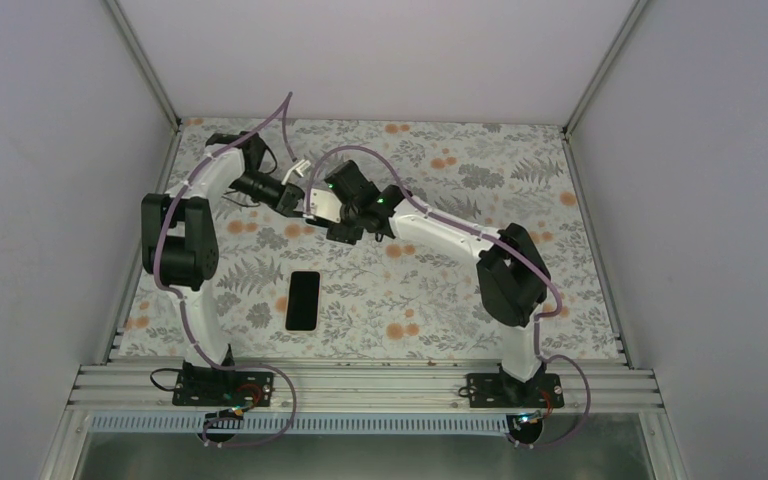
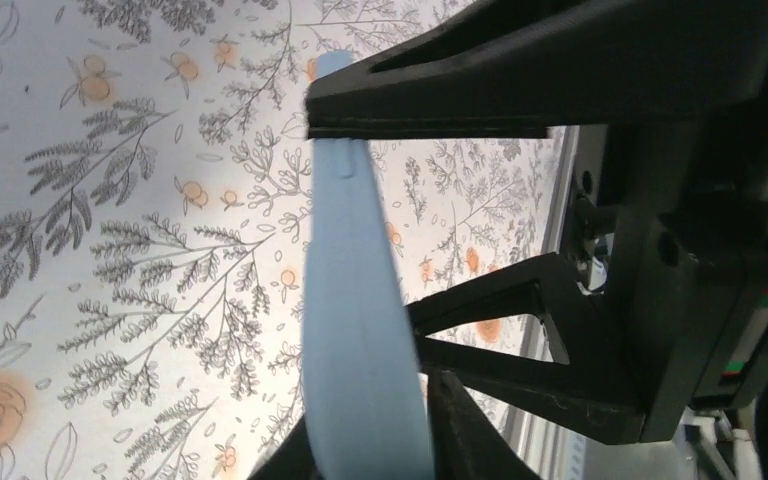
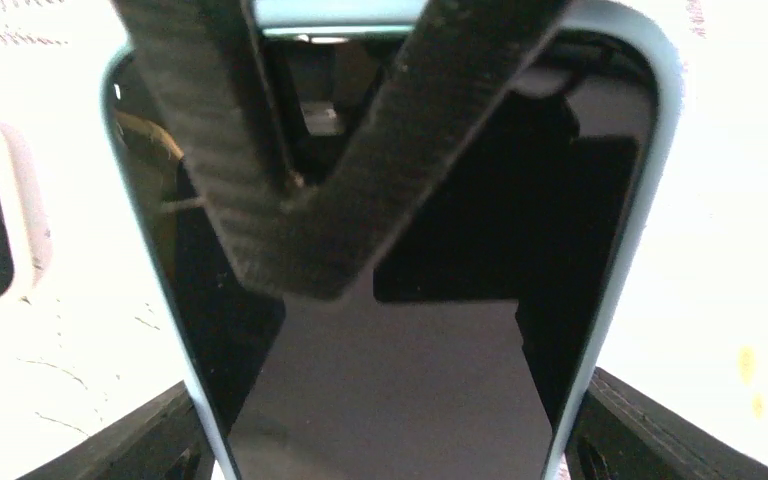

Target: Take the phone out of the phone case

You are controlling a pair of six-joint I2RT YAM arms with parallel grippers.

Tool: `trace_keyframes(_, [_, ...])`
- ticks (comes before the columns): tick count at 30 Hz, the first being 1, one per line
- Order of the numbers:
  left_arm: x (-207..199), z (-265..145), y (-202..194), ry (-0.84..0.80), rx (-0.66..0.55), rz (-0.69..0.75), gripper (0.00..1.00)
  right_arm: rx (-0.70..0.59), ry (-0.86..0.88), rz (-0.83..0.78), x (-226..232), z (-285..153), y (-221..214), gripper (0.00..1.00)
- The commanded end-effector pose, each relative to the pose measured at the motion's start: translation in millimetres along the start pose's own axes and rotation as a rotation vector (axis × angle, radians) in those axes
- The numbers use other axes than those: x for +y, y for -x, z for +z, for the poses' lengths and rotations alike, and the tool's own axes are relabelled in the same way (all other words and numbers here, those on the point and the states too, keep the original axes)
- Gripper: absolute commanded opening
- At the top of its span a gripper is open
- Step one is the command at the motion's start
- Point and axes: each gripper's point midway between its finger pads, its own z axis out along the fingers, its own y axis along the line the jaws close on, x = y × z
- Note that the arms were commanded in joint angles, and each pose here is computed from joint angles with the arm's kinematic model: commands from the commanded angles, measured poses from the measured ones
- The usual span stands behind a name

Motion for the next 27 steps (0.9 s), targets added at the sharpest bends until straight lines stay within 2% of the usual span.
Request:
trace_keyframes(1, [-19.8, 3.1, 5.6, -0.066, -0.016, 0.022, 0.14, -0.072, -0.08, 0.015, -21.9, -8.3, 27.9, 0.65])
trace_keyframes(3, [-18.3, 2.8, 6.8, -0.053, -0.02, 0.034, 0.11, -0.075, -0.071, 0.014, -21.1, -10.9, 29.5, 0.7])
trace_keyframes(6, [-17.8, 2.6, 7.8, -0.024, -0.019, 0.057, 0.03, -0.073, -0.047, 0.011, -17.6, -17.8, 29.1, 0.87])
trace_keyframes(8, [-18.5, 2.1, 7.2, -0.006, -0.015, 0.077, 0.02, -0.066, -0.014, -0.002, -11.4, -25.4, 25.2, 0.98])
trace_keyframes(9, [-19.7, 1.3, 7.5, 0.006, -0.014, 0.091, 0.02, -0.062, 0.02, -0.017, -5.1, -30.4, 21.9, 1.0])
trace_keyframes(14, [-24.2, -6.8, 5.7, 0.139, 0.015, 0.224, 0.02, -0.039, 0.266, -0.028, 32.6, -70.1, -4.7, 1.0])
trace_keyframes(17, [-31.1, -16.9, 4.6, 0.283, 0.015, 0.373, 0.02, -0.153, 0.362, -0.005, 40.2, -116.3, -12.5, 1.0])
trace_keyframes(21, [-62.0, -40.8, 12.2, 0.437, -0.111, 0.611, 0.02, -0.299, 0.384, 0.065, 23.2, -163.0, -29.6, 1.0])
trace_keyframes(24, [-88.4, -47.4, 13.9, 0.457, -0.19, 0.742, 0.02, -0.3, 0.372, 0.11, 17.1, -162.0, -43.5, 1.0])
trace_keyframes(27, [-102.4, -45.2, 11.3, 0.422, -0.205, 0.783, 0.02, -0.284, 0.361, 0.145, 14.5, -148.6, -47.4, 1.0])
